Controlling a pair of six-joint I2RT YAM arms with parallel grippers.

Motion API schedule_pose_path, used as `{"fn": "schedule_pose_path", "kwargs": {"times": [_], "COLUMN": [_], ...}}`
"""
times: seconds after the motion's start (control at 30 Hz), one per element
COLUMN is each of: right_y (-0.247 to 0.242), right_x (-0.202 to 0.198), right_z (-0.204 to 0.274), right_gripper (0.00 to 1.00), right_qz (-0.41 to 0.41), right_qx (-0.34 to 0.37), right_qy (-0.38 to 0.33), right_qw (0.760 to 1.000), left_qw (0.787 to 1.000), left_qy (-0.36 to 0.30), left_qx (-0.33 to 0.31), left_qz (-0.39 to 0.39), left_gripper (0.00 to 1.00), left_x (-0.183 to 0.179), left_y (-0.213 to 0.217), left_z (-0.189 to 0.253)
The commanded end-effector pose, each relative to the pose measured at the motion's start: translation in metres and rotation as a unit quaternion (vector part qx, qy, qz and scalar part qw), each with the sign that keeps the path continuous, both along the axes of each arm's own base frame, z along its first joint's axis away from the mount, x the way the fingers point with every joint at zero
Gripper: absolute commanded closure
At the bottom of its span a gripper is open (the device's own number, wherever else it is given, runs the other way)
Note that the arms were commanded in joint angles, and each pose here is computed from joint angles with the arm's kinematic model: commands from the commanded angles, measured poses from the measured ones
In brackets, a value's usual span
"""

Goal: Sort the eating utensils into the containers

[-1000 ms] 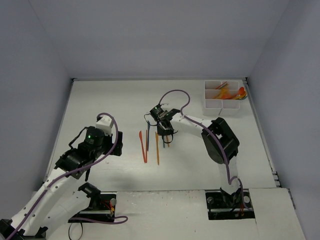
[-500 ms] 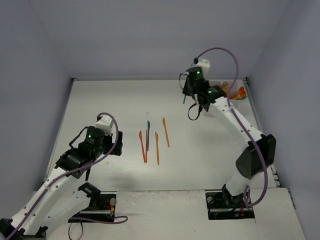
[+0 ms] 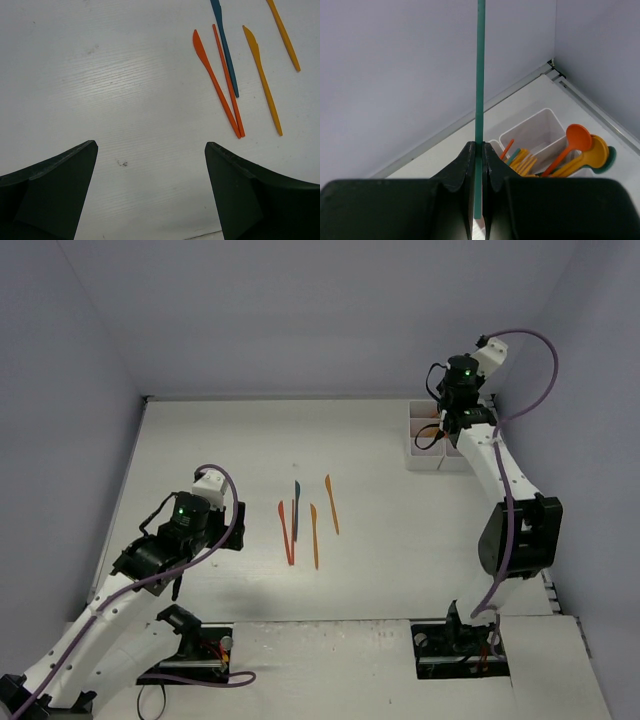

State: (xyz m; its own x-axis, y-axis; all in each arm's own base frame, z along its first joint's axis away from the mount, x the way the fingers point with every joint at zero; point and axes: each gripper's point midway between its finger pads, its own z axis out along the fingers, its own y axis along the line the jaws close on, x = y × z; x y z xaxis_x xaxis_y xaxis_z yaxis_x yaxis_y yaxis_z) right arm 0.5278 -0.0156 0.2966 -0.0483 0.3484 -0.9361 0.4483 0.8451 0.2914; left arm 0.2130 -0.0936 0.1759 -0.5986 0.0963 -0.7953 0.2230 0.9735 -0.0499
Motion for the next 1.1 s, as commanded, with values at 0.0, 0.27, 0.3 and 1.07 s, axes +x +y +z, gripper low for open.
{"fn": "schedule_pose_path", "kwargs": {"times": [0.0,0.27,0.3,1.07], "right_y": [-0.008,0.002,0.003,0.024], "right_x": [0.034,0.068,0.071,0.083], "right_z": [0.013,-0.036,-0.044,-0.089], "right_gripper": [1.0,1.0,1.0,0.95], "right_qz": [-0.021,-0.008,-0.008,0.013], "right_qx": [0.003,0.017,0.019,0.04], "right_qy": [-0.07,-0.063,-0.06,-0.047], "right_qw": [0.997,0.998,0.998,0.998], "left_qw": [0.999,0.999,1.0,1.0], "left_qy": [-0.026,-0.025,-0.024,-0.017], "left_qx": [-0.016,-0.015,-0.015,-0.016], "left_qz": [0.008,0.013,0.013,0.005], "left_gripper": [0.13,0.13,0.13,0.13], "left_x": [0.008,0.009,0.009,0.008], "left_y": [-0.004,-0.002,-0.003,-0.006], "left_z": [0.017,0.016,0.015,0.012]}}
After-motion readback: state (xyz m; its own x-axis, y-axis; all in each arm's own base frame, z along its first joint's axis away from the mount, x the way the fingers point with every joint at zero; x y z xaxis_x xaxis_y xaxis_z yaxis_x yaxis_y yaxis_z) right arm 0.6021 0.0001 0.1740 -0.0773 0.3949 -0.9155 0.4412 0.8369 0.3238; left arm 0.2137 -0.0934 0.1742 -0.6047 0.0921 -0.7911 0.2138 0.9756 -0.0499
